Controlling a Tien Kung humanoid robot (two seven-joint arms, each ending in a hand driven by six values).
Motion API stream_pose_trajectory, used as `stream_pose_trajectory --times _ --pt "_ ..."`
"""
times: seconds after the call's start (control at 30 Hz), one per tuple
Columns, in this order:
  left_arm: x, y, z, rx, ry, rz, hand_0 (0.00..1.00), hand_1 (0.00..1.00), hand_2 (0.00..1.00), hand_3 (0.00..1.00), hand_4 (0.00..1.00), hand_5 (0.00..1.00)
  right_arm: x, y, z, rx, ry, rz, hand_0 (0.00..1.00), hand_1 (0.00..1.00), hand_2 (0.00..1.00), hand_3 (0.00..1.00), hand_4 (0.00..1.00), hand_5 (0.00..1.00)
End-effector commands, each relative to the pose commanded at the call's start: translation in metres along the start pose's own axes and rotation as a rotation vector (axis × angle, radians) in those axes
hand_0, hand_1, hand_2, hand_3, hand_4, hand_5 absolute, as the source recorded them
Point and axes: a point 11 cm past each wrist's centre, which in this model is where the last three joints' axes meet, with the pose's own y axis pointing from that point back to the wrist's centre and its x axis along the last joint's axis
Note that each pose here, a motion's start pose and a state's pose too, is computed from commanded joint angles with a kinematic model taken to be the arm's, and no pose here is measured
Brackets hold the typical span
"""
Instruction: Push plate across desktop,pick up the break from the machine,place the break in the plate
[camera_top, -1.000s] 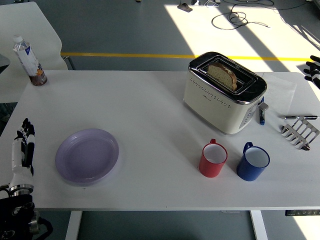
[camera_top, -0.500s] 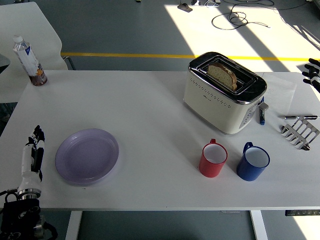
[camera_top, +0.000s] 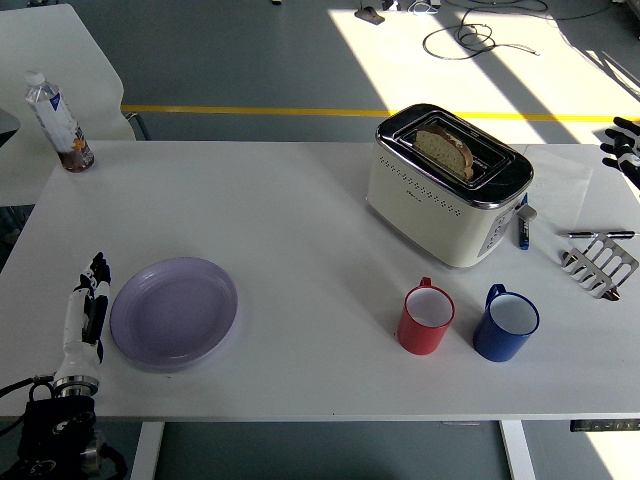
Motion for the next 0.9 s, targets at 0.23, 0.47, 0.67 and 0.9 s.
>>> stream_pose_trajectory --times 0.23,0.47,0.67,0.9 --pt "-0.003 0.000 -0.001 0.003 0.003 -0.011 0.918 0.951 0.998 0.974 0.556 0.998 0.000 0.000 0.001 -0.003 0.000 -0.001 0.827 0.789 0.827 0.836 0.507 0.469" --pt "-0.015 0.002 -0.002 0.010 0.014 -0.040 0.916 0.950 0.998 0.972 0.554 0.998 -0.004 0.000 0.002 -0.004 -0.004 -0.007 0.827 0.788 0.827 0.836 0.507 0.470" --pt "-0.019 0.003 -0.003 0.014 0.016 -0.057 0.912 0.948 0.998 0.971 0.554 0.998 -0.004 0.000 0.002 -0.004 -0.005 -0.007 0.827 0.787 0.827 0.836 0.507 0.470" --pt "-0.026 0.004 0.000 0.003 0.026 -0.079 0.904 0.943 0.998 0.967 0.554 0.998 -0.005 0.000 0.003 -0.008 -0.004 -0.010 0.827 0.787 0.827 0.835 0.507 0.472"
